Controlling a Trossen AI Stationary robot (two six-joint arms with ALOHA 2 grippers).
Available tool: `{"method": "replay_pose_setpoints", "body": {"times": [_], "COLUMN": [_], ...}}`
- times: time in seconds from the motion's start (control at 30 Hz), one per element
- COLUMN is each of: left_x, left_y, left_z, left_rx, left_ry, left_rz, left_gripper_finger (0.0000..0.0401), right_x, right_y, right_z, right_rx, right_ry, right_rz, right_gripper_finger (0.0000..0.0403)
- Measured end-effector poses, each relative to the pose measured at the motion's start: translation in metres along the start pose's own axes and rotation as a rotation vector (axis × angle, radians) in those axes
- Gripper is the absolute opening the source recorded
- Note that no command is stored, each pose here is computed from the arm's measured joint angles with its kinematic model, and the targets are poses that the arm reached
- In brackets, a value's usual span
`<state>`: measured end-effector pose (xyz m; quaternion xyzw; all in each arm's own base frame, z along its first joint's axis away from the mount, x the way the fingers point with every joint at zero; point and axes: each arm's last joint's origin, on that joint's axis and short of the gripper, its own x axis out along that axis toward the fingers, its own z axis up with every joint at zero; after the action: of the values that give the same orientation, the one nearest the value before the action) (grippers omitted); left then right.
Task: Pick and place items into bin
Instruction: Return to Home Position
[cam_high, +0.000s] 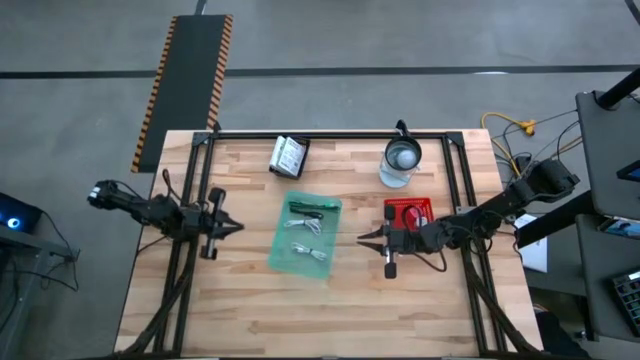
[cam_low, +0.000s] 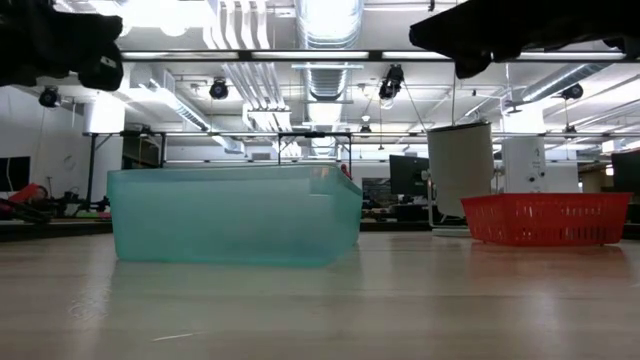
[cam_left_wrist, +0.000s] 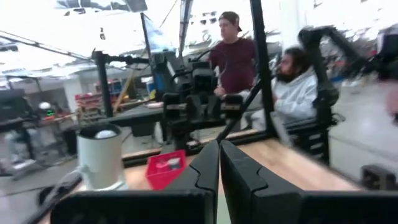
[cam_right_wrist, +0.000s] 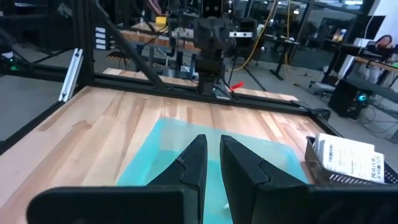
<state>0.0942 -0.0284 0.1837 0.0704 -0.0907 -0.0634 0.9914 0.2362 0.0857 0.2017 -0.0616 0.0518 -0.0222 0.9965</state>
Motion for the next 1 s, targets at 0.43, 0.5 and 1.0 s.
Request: {"method": "replay_pose_setpoints", "body": {"times": [0.43,0.5,1.0], "left_x": [0.008,0.007,-0.003], "left_y": [0.032,0.037,0.036], "left_z": [-0.002,-0.003,-0.018], "left_rx": [0.055,0.033,-0.02], "left_ry": [0.11,0.11,0.149], "left_rz": [0.219,0.233,0.163], "left_gripper_finger": [0.0,0.0,0.0], "right_x": [0.001,0.001,-0.018], "right_y": [-0.004,-0.004,-0.006], "right_z": [0.002,0.001,-0.027], "right_rx": [0.006,0.007,0.073], "right_ry": [-0.017,-0.016,-0.047], "right_rz": [-0.017,-0.016,0.127], "right_gripper_finger": [0.0033,0.0033,0.0033]}}
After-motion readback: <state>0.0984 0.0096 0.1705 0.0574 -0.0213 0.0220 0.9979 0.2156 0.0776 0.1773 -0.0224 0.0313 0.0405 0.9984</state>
